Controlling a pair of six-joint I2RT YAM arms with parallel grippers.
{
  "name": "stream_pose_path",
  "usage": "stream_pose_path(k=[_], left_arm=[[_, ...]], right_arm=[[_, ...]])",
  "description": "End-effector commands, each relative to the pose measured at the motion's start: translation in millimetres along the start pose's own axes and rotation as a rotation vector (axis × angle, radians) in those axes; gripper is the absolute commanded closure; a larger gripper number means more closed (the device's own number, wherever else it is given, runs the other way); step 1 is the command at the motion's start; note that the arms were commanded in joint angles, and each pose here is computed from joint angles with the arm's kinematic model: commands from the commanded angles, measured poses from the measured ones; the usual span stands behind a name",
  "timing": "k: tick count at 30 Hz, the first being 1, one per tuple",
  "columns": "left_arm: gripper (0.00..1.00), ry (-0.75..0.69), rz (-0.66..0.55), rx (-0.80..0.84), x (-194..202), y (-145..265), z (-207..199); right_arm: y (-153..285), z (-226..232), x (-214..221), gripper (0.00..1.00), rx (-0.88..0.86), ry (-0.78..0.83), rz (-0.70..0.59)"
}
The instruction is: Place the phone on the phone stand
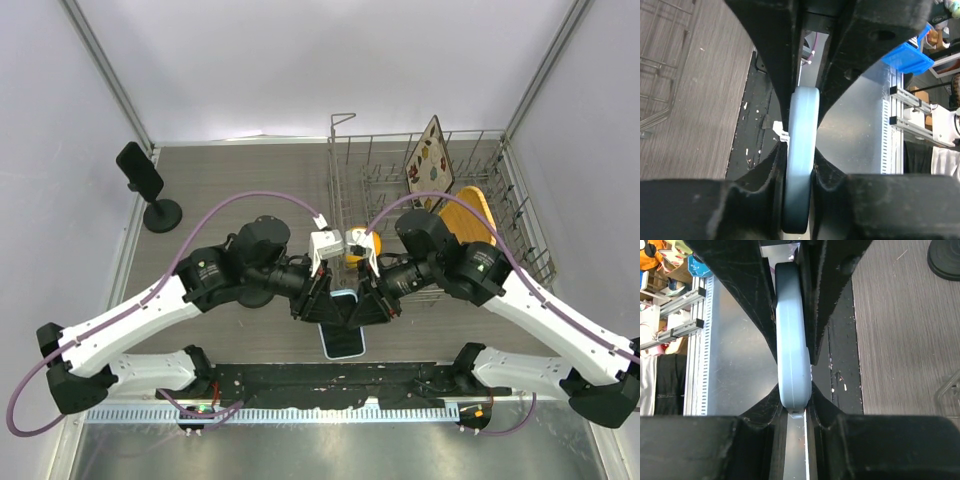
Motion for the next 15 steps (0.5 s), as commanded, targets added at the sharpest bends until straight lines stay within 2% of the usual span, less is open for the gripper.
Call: stream_pose_path(k=[1,3,4,6,7,8,11,13,14,15], left_arm=[[0.82,-0.055,-0.041,0.025,-15,5,-14],[0.87,-0.06,-0.048,0.044,-14,5,-17],[0.99,-0.067,-0.05,0.041,-13,5,-17],[1.0,-0.07,-0.05,0.007,-11,6,-12],[1.0,-0.071,-0.07,-0.027,-13,10,-10],[1.0,-0.071,-0.09,-0.077,-16,13,-5],[1.0,-0.086,-0.2,-0.223,-31,36,3],[1.0,-0.094,-0.284,-0.311,-42,52,8],[1.0,-0.101,-0.347,-0.334,-45,69,2],[1.0,-0.104,-0.379,-0.365,-47,77,3]], right_arm=[[8,20,-28,0.99,-0.048,0.133,-0.113],[9,20,-27,0.99,-0.049,0.137,-0.115],[10,20,-27,0.99,-0.048,0.138,-0.12],[11,23,-28,0.99,-0.054,0.138,-0.142],[11,21,-31,0.93,-0.036,0.137,-0.157],[11,21,-36,0.71,-0.032,0.144,-0.186],[10,19,-43,0.41,-0.035,0.137,-0.273],[7,13,-37,0.35,-0.032,0.079,-0.315],[8,11,-47,0.32,-0.029,0.097,-0.387],[8,13,-47,0.3,-0.049,0.045,-0.424]])
Point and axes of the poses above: each gripper's point midway between its finger pads, its own y axis back along the fingers, its own z axis along the line the jaws close on, x = y × z, the point moved 2 cm from there along y, back along the fingers, and after that the axes turned 15 degrees about -y, right-handed, at the moved point
